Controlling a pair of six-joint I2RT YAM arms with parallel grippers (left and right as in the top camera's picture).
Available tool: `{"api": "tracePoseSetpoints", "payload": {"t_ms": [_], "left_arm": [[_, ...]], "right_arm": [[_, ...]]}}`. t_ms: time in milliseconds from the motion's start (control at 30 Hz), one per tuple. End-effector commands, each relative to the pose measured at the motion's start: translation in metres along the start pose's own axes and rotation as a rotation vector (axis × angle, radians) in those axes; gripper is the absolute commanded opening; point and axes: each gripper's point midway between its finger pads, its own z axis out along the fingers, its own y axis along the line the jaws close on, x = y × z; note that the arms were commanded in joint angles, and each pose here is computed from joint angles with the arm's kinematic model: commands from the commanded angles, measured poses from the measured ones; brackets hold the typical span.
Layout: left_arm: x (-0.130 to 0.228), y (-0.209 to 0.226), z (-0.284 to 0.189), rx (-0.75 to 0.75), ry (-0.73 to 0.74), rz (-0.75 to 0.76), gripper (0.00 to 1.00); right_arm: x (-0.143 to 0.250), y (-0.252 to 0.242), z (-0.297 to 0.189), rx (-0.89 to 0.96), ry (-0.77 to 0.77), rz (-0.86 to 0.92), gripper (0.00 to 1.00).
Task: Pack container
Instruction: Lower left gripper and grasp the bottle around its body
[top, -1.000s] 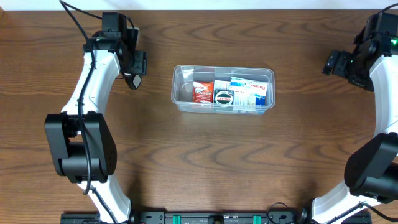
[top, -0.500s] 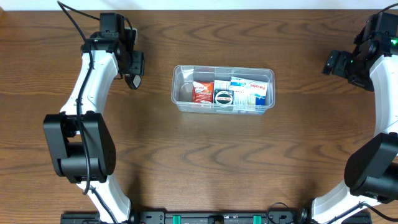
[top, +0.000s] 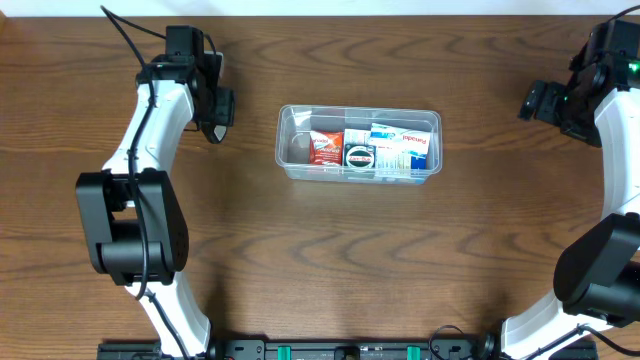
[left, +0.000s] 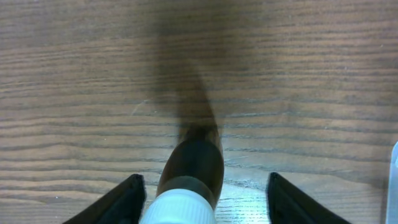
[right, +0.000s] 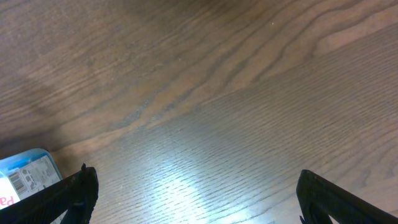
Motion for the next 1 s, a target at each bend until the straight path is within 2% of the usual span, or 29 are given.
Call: {"api": "tracePoseSetpoints", "payload": {"t_ms": [0,167,267,400,633,833,967], "left_arm": [[0.0047,0.0044,0.0029,-0.012,0.016,0.004,0.58],[0.0051,0.0044,0.0029,-0.012,0.018,0.004,0.57],[0.0051,0.0044,0.0029,-0.013,0.018,0.004,0.49],[0.0052,0.0044,0.0029,-0.012,0.019,0.004,0.45],[0.0052,0.0044,0.0029,-0.012,0.019,0.005,0.43],[0.0065,0.0113,0.0027,-0.052,0.025,0.005,0.36],[0.008,0.0141,0.0025,-0.065,0.031,0.004,0.35]], "right_arm": [[-0.0047,-0.0018,-0.0071,0.004,-0.022,-0.011,0.99],[-0.0048,-0.0019,-0.0071,0.004,-0.022,-0.01,0.99],[-0.0048,-0.0019,-0.0071,0.004,-0.022,-0.01,0.99],[-0.0047,-0.0018,-0.0071,0.004,-0.022,-0.011,0.99],[-0.0048,-0.0019,-0.0071,0.004,-0.022,-0.01,0.99],[-0.0046,-0.0018,-0.0071,0.004,-0.022,-0.011,0.99],[-0.0047,-0.0018,-0.0071,0.004,-0.022,-0.011,0.99]]}}
